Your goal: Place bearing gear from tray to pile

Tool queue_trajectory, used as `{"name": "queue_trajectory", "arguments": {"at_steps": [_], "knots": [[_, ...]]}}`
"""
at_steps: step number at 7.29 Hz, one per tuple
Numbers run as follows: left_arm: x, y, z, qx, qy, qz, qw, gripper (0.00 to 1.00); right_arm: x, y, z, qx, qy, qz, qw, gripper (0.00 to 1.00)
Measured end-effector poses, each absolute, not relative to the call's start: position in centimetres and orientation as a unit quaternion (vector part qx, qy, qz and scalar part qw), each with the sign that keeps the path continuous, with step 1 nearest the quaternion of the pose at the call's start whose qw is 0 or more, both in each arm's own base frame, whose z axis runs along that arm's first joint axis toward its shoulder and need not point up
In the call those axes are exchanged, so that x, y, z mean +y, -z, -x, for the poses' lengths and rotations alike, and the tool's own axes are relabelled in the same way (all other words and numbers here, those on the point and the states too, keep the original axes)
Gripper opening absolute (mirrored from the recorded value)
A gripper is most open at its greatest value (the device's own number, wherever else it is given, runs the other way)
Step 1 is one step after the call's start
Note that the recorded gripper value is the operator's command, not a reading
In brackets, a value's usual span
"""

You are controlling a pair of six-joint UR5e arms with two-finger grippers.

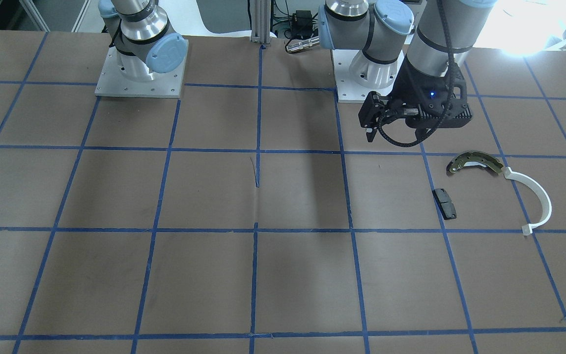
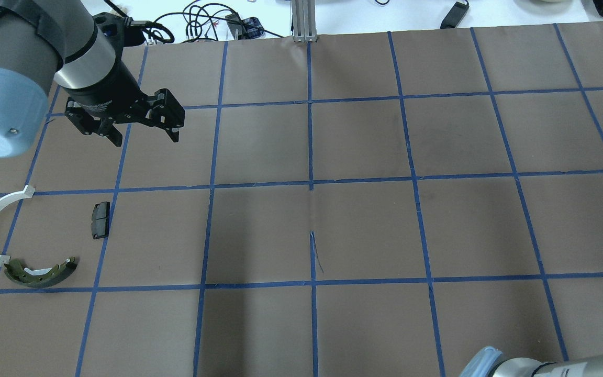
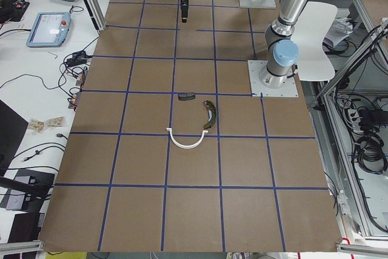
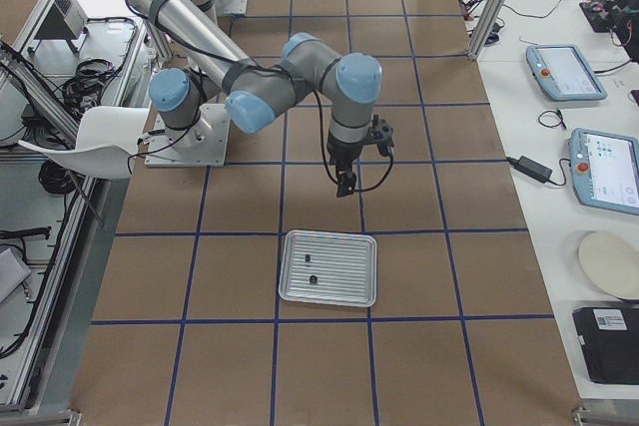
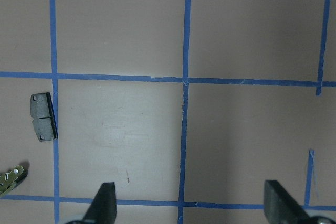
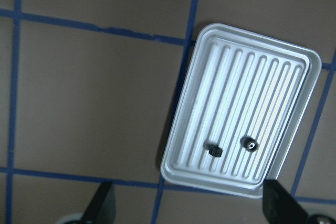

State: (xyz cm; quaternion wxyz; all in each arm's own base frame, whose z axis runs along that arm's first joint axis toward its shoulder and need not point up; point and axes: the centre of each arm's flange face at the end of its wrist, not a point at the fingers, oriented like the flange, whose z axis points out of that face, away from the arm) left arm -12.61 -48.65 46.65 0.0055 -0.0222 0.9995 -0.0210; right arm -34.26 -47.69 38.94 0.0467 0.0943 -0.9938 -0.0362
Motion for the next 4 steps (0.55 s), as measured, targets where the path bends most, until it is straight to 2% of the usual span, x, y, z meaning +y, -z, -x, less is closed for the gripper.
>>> {"name": "queue_trajectory", "arguments": {"at_steps": [2,4], "knots": [[-48.6,-46.6,12.6,1.000,0.021,0.022,0.005,1.00,-45.2,-30.7,42.9,-0.991,0.037,-0.119,0.044,0.97],[-48.6,-46.6,12.6,1.000,0.020,0.022,0.005,1.00,-41.8,-23.4,45.0,-0.992,0.039,-0.116,0.035,0.96]]}}
